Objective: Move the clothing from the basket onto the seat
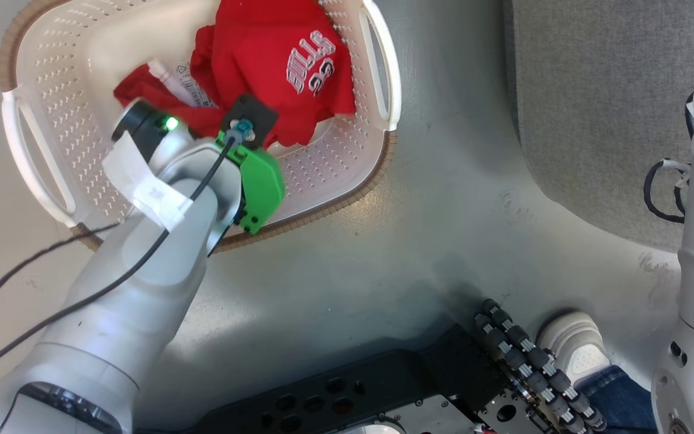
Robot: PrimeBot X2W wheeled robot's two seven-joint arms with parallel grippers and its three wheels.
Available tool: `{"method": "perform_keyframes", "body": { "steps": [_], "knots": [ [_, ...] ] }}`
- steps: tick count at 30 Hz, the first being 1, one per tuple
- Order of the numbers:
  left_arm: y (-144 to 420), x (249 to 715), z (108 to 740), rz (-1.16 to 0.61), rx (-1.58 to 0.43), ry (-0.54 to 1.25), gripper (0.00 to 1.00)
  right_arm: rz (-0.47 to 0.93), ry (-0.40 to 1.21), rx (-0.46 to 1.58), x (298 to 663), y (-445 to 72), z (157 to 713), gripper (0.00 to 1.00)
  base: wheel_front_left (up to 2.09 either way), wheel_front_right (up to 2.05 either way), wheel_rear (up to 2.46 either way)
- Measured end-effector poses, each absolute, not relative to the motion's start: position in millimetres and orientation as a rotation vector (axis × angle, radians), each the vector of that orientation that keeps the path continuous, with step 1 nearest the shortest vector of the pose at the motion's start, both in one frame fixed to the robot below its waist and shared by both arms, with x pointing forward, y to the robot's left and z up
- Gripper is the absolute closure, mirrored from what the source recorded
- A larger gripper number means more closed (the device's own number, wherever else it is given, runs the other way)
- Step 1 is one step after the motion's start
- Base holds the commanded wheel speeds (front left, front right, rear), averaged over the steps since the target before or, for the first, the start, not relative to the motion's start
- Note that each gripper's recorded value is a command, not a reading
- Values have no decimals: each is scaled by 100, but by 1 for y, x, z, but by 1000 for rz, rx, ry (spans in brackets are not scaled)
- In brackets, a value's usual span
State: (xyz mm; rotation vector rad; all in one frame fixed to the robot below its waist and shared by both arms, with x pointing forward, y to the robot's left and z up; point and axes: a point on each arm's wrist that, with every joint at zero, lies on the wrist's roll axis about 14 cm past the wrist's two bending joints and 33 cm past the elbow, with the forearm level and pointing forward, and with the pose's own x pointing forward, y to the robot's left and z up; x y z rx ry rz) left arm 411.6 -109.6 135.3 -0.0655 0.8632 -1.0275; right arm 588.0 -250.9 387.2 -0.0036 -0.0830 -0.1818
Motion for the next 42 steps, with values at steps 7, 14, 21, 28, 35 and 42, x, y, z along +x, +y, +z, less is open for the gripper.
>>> {"method": "perform_keyframes", "body": {
  "steps": [7,14,21,28,35,42],
  "knots": [
    [-118,424,162,-1059,-81,736,100,-193,-91,10,589,-252,392,0,0,0,0],
    [-115,443,193,-1044,-87,618,100,-178,-86,20,586,-247,399,0,0,0,0],
    [-107,462,222,-998,-100,552,100,-160,-51,29,576,-241,398,0,0,0,0],
    [-97,482,266,-950,-101,460,100,-132,-42,45,567,-230,410,0,0,0,0],
    [-85,494,312,-909,-85,368,100,-105,-47,65,556,-219,427,0,0,0,0],
    [-72,497,356,-873,-62,292,100,-77,-37,81,540,-207,439,0,0,0,0]
  ]
}}
